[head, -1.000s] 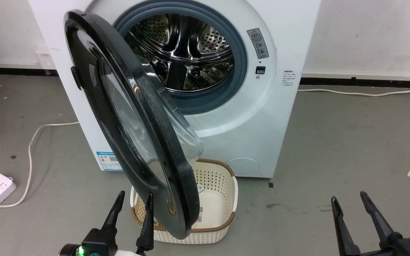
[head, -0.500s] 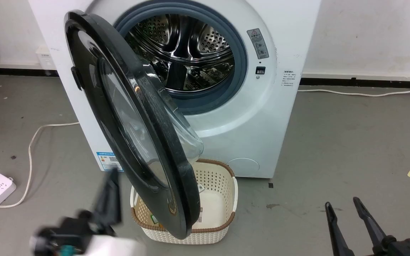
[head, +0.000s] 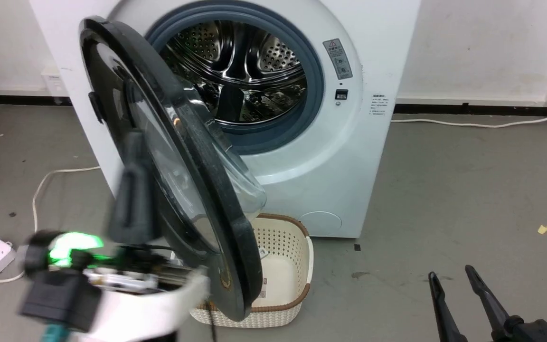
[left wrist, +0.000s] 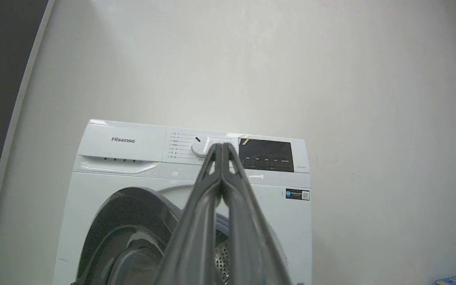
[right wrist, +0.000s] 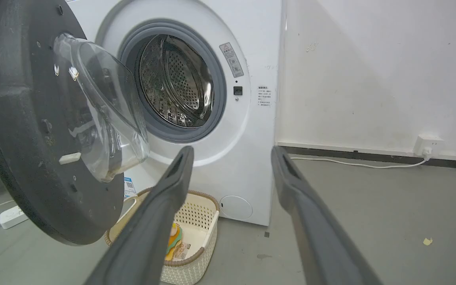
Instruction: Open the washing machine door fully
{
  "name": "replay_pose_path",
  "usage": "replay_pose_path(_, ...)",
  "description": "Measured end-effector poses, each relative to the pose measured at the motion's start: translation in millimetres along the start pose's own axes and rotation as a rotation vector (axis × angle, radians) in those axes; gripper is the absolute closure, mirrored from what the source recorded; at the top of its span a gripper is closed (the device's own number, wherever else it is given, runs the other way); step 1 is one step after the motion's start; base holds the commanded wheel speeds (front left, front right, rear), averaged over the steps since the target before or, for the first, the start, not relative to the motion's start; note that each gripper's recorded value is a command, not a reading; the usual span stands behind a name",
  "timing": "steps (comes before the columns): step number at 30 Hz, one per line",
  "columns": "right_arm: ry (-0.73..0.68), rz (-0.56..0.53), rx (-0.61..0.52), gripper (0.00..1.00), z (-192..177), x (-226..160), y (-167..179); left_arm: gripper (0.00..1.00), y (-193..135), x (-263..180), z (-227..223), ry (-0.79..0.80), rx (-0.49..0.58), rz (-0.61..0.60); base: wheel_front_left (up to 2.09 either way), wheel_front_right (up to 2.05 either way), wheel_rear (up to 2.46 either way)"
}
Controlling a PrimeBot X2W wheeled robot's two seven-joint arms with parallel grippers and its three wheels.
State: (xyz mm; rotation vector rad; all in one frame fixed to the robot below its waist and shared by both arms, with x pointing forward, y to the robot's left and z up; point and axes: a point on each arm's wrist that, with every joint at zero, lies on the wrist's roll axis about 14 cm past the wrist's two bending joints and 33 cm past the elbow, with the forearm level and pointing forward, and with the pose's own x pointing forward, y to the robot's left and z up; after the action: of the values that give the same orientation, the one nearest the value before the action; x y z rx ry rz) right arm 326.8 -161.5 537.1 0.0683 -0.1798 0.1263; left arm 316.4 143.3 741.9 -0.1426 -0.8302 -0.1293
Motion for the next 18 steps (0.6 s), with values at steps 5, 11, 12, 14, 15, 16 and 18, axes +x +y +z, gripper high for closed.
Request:
replay_pose_path(5,0.008,-0.006,0.017,0.0,-3,-1,-1,1.0,-41,-14,-36,0.121,-0.091,-0.115,0.0,0.0,0.0)
replay_pose_path(11,0.027,-0.015,0.027,0.0,-9,-3,-3,1.0,-78,-57,-105,0.406,-0.175,-0.21,0.0,0.0,0.0)
replay_pose_path(12,0.028,-0.017,0.03,0.0,-9,-3,-3,1.0,-82,-64,-115,0.45,-0.182,-0.22,0.0,0.0,0.0)
replay_pose_path(14,0.033,-0.02,0.033,0.0,-11,-3,-4,1.0,-88,-81,-137,0.549,-0.198,-0.232,0.0,0.0,0.0)
replay_pose_path(15,0.036,-0.022,0.033,0.0,-12,-3,-4,1.0,-90,-89,-145,0.588,-0.199,-0.24,0.0,0.0,0.0)
replay_pose_path(16,0.04,-0.023,0.034,0.0,-13,-4,-5,1.0,-91,-96,-154,0.624,-0.207,-0.239,0.0,0.0,0.0)
replay_pose_path(18,0.046,-0.024,0.035,0.0,-15,-4,-5,1.0,-91,-108,-169,0.689,-0.209,-0.235,0.0,0.0,0.0)
